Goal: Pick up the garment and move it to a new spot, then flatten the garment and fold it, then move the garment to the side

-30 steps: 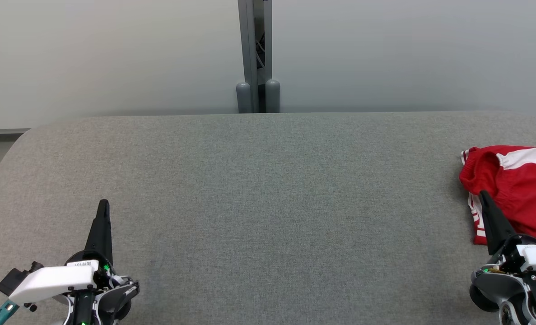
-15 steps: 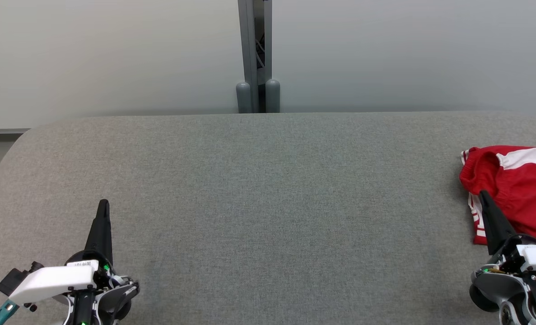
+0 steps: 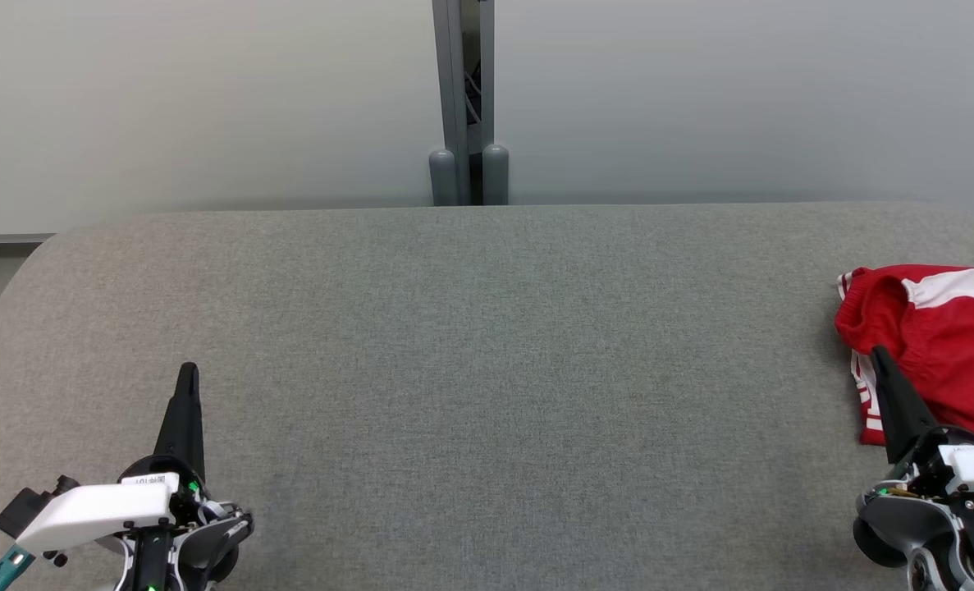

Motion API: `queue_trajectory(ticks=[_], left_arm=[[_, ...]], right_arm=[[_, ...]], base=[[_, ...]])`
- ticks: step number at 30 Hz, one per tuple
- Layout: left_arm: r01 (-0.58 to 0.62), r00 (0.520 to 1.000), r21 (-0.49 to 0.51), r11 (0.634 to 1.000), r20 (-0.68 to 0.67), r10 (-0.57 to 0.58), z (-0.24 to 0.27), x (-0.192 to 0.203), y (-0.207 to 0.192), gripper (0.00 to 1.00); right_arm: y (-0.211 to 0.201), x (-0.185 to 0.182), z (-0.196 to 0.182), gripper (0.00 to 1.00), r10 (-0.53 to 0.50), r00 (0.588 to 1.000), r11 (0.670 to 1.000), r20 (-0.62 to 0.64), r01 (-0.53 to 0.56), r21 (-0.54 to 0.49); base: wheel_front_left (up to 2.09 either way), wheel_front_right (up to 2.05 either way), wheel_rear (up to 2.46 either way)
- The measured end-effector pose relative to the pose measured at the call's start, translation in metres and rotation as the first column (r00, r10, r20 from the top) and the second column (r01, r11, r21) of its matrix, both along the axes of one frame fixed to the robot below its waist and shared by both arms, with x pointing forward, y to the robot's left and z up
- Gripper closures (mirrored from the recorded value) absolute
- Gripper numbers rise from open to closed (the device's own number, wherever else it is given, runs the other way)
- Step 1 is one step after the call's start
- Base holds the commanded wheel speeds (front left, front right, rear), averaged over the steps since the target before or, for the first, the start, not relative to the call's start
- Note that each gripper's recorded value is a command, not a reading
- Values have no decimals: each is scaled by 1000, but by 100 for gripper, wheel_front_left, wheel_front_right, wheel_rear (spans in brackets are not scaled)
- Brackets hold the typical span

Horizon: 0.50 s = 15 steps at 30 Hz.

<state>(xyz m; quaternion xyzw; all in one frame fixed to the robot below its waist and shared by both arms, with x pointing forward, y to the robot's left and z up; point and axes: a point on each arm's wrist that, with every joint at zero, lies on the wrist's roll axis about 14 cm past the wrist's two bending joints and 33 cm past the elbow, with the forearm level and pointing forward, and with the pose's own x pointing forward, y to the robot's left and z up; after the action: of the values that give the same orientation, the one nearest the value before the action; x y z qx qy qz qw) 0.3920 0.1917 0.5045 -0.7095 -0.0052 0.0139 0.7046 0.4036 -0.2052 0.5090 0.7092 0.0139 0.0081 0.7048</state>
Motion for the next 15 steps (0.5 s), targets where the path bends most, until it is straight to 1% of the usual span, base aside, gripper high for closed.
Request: queue_trajectory(ticks=[15], left_arm=[[0, 1000, 0, 1000, 0, 0, 0, 0, 0, 100]], right_arm=[[0, 0, 0, 100, 0, 1000, 1000, 0, 0, 0]], base=[[0, 0, 0]])
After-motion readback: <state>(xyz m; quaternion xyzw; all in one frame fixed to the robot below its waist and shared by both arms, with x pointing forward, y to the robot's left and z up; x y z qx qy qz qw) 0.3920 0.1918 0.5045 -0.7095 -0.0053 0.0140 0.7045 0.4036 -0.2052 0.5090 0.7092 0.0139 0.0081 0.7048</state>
